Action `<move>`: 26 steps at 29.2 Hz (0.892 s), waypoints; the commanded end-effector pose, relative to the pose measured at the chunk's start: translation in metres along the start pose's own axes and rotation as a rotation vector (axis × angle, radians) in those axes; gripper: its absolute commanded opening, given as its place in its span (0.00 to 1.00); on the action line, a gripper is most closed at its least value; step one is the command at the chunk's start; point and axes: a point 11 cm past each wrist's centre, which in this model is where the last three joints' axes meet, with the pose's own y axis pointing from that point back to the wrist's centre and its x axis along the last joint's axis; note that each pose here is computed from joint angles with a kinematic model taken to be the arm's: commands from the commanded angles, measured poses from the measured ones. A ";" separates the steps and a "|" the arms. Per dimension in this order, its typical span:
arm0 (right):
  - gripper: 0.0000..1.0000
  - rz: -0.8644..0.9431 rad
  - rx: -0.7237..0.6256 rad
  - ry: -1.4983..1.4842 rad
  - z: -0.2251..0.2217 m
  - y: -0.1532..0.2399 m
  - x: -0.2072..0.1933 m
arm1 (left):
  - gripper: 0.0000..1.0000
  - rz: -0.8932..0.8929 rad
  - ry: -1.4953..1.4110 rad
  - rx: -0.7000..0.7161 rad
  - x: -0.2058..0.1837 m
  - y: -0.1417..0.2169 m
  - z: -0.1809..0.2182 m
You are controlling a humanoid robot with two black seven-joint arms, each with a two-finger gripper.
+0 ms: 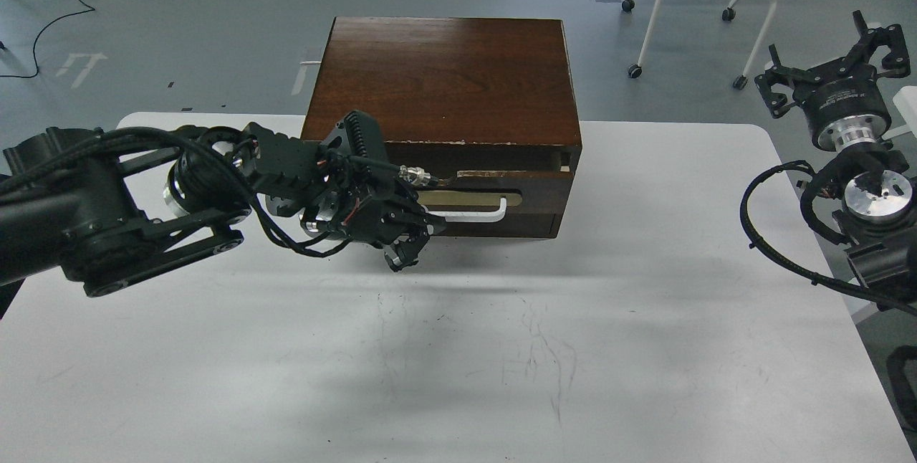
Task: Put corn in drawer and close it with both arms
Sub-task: 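Push the drawer front with the left gripper into the box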
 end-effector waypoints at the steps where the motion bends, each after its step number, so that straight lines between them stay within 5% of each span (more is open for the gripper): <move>1: 1.00 0.004 -0.009 0.013 0.000 0.002 0.003 | 0.00 -0.006 0.003 0.002 -0.002 0.000 -0.002; 26: 1.00 -0.001 -0.024 0.029 0.003 0.001 0.001 | 0.00 -0.043 0.051 0.088 -0.014 0.004 -0.034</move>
